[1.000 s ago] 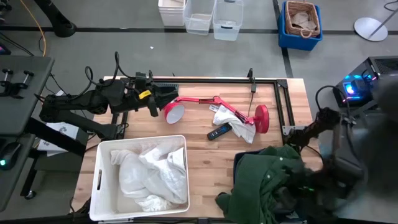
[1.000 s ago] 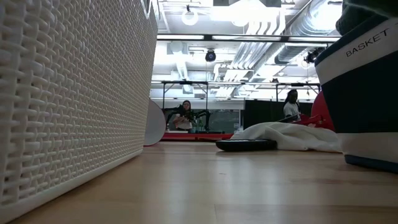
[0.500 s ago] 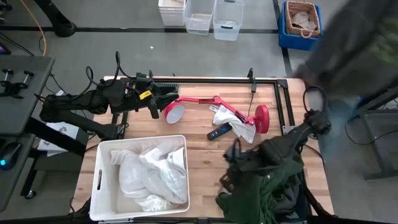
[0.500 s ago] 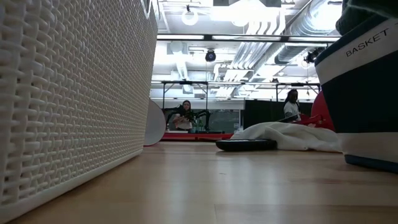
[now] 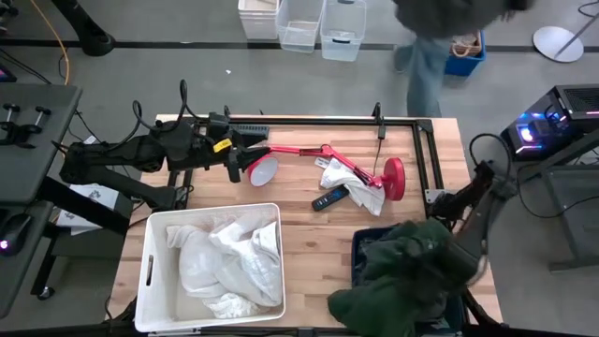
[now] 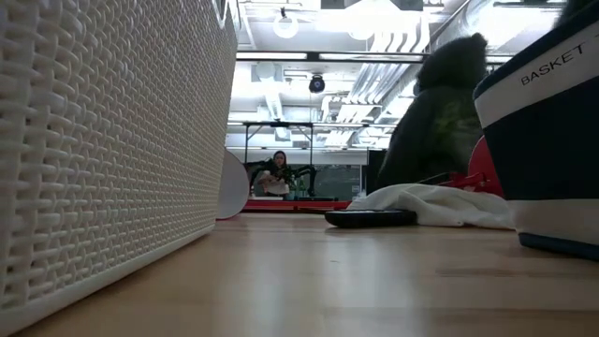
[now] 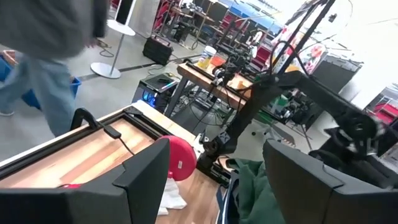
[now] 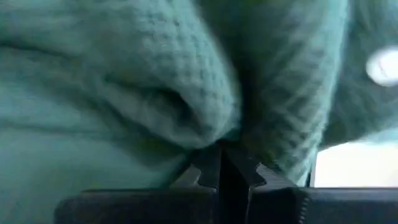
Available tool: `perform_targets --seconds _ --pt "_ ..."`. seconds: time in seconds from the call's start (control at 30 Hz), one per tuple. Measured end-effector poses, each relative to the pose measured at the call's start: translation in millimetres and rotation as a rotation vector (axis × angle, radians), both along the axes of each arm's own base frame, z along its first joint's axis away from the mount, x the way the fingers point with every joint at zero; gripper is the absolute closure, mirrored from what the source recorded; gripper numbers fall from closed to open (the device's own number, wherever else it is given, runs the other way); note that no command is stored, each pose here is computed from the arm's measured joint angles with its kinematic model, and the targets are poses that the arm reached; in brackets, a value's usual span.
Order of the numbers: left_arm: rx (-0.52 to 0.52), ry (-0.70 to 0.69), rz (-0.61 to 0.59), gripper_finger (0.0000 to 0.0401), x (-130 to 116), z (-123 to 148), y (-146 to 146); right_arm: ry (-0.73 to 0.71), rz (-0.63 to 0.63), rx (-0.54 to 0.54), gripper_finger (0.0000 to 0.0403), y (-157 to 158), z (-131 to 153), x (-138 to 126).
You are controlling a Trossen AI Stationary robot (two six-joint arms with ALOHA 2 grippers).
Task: Sort clothes
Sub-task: Put the green shirt into the blue bin
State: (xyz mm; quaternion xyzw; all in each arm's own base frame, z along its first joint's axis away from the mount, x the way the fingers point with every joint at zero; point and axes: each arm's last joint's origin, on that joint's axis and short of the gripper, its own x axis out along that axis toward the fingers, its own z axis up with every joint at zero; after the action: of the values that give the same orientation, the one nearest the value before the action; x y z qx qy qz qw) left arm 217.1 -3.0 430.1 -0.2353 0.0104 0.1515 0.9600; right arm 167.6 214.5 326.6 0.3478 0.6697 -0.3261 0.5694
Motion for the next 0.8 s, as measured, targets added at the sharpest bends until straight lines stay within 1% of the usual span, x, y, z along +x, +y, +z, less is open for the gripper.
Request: perform_targets --seconds 0.07,0.1,0.2,0.23,0.27,0.37,0.43,0.5,0.57,0.6,0.7,0.8 --pt "0.000 0.005 0.000 0.0156 1 -1 0 -0.015 -0.085 0.030 0.0403 3 -16 -14" --pt "0.001 0.010 0.000 0.0156 2 -1 0 -0.063 -0.120 0.061 0.0403 4 -23 -17" --pt "0.002 0.024 0.003 0.0156 5 -4 0 -0.229 -0.226 0.091 0.0403 5 -49 -14" --pt "0.002 0.028 0.003 0.0156 5 -4 0 -0.253 -0.248 0.092 0.0403 4 -60 -11" --pt "0.002 0.033 0.003 0.0156 6 -5 0 -0.245 -0.259 0.081 0.0403 2 -73 -9" --pt "0.002 0.041 0.004 0.0156 10 -7 0 -0.121 -0.282 0.067 0.0403 -9 -121 -11" --pt "0.000 0.051 0.004 0.0156 13 -9 -1 -0.096 -0.314 0.114 0.0403 -15 -153 -13" --pt "0.001 0.059 0.004 0.0156 16 -11 -1 -0.112 -0.360 0.199 0.0403 -20 -174 -15" --pt "0.001 0.063 0.004 0.0156 17 -12 -1 -0.104 -0.399 0.279 0.0403 -21 -186 -17" --pt "0.002 0.061 0.006 0.0156 18 -12 -1 -0.092 -0.400 0.295 0.0403 -21 -187 -17" --pt "0.003 0.074 0.006 0.0156 21 -15 -1 -0.039 -0.389 0.310 0.0403 -22 -187 -16" --pt "0.005 0.080 0.006 0.0156 22 -16 -1 -0.065 -0.376 0.322 0.0402 -28 -181 -16"
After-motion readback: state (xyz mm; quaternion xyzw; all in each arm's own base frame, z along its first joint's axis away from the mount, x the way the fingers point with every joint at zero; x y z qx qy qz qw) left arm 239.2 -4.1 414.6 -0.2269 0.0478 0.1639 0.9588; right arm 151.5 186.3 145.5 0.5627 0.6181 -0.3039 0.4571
